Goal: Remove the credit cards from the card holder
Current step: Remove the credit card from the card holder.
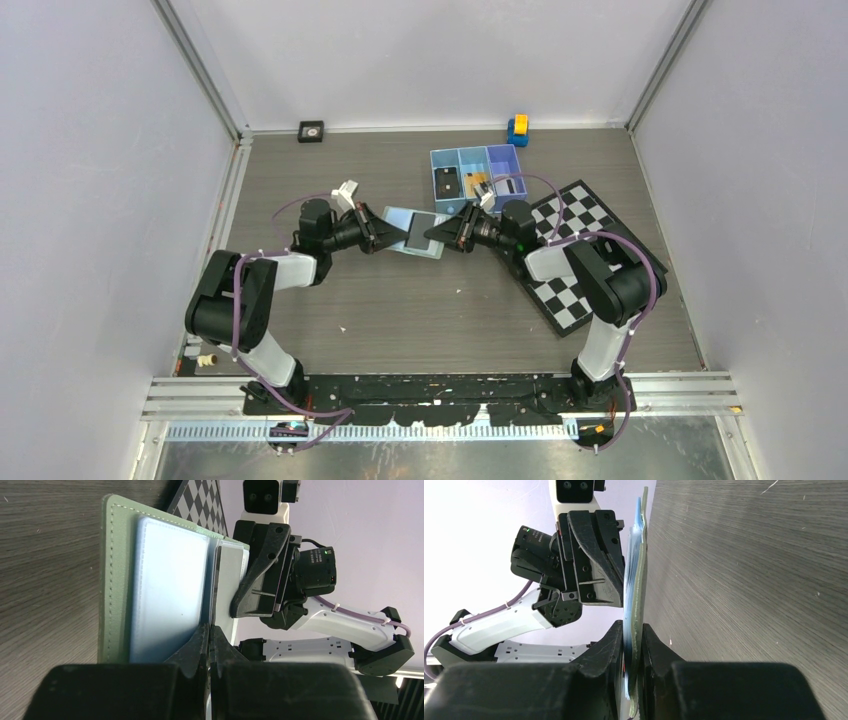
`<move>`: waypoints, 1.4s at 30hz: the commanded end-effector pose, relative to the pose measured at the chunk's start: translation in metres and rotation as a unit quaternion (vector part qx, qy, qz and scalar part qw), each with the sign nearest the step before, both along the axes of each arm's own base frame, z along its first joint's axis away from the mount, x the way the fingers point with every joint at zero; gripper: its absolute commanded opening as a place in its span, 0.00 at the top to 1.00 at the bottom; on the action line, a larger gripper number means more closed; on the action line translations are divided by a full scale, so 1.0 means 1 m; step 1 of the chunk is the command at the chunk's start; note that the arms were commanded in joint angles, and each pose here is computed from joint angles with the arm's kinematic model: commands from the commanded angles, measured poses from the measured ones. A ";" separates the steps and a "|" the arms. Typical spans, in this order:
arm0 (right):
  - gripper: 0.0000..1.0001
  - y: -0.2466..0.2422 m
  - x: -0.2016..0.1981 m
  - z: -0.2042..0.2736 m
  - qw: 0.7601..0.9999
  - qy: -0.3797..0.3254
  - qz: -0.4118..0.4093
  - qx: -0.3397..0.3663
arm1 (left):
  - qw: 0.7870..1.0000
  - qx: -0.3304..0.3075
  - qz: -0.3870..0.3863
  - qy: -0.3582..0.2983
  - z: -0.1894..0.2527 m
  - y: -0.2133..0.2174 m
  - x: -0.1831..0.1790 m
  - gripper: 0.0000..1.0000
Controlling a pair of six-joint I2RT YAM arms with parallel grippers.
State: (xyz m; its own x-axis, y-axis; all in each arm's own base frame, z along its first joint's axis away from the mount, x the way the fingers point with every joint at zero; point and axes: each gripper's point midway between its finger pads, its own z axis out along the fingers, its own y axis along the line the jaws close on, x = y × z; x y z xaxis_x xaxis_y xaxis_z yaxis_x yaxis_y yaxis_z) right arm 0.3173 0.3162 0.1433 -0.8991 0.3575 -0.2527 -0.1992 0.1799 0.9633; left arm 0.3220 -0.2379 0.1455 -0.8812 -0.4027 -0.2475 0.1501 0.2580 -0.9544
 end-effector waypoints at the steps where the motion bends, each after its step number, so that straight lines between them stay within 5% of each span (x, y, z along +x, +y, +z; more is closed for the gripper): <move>1: 0.81 -0.004 0.000 0.035 0.998 -0.054 -0.002 0.028 | 0.999 -0.009 0.023 -0.043 0.020 0.008 0.011 1.00; 10: 0.77 -0.009 0.000 0.038 0.998 -0.060 -0.010 0.030 | 0.999 0.001 0.030 -0.041 0.015 0.010 0.012 1.00; 16: 0.99 -0.012 0.002 0.037 0.998 -0.059 -0.016 0.029 | 0.999 0.001 0.035 -0.039 0.014 0.014 0.013 1.00; 29: 0.99 -0.019 0.005 0.040 0.997 -0.060 -0.027 0.032 | 0.998 0.005 0.042 -0.045 0.017 0.018 0.014 1.00; 42: 0.56 -0.015 0.003 0.042 0.996 -0.061 -0.015 0.057 | 0.998 -0.031 -0.008 -0.059 0.033 -0.005 0.002 1.00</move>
